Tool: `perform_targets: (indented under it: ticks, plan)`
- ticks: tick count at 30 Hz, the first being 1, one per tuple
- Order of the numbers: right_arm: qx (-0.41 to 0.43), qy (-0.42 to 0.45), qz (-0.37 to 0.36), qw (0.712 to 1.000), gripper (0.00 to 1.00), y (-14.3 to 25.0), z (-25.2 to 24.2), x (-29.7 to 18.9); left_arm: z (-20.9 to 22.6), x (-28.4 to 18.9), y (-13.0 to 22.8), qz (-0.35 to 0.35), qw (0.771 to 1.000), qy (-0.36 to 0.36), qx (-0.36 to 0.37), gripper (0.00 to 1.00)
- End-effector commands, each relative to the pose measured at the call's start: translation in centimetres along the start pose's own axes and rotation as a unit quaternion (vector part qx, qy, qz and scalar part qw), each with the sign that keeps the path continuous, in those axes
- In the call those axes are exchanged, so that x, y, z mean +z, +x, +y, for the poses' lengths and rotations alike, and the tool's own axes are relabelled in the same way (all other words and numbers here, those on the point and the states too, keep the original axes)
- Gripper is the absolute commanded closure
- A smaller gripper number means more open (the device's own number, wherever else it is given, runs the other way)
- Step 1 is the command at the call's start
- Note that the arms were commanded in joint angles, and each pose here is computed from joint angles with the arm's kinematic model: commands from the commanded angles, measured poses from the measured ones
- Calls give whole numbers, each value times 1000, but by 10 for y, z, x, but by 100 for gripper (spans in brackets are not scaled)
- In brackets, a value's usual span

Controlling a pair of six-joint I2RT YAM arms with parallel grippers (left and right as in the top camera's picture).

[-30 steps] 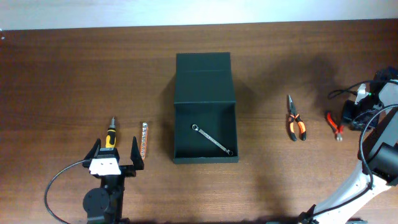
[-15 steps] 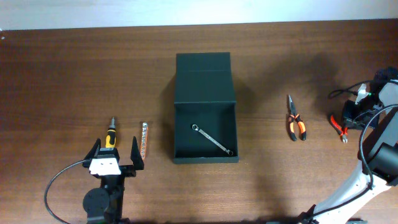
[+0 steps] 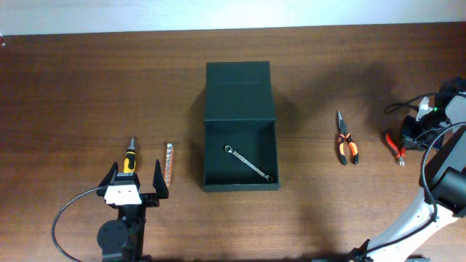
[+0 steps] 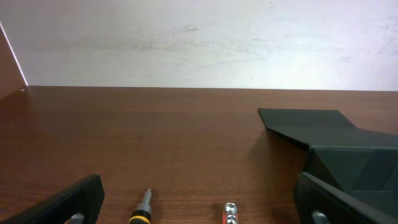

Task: Pack container
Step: 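Lower the right gripper and grasp the red pliers handle, then lift the red pliers and carry them over the box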

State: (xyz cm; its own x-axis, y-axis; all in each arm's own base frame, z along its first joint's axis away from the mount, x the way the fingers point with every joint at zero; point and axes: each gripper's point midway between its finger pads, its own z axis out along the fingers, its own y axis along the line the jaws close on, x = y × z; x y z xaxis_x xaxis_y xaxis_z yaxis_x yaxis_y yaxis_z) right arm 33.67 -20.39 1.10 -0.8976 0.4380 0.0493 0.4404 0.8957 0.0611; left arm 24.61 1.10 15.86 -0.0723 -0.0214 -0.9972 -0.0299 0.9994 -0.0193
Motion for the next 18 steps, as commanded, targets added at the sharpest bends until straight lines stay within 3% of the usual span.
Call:
perform_targets:
  ticks: [1,10,18]
  plan:
    - [-8,-34,-50,998,96,-29,15,-35,0,0,1,1,1000,2,2,1]
    - [-81,-50,-106,990,96,-50,80,-139,0,0,1,1,1000,2,2,1]
    - [-274,-57,-116,953,96,-3,209,-198,0,0,1,1,1000,2,2,1]
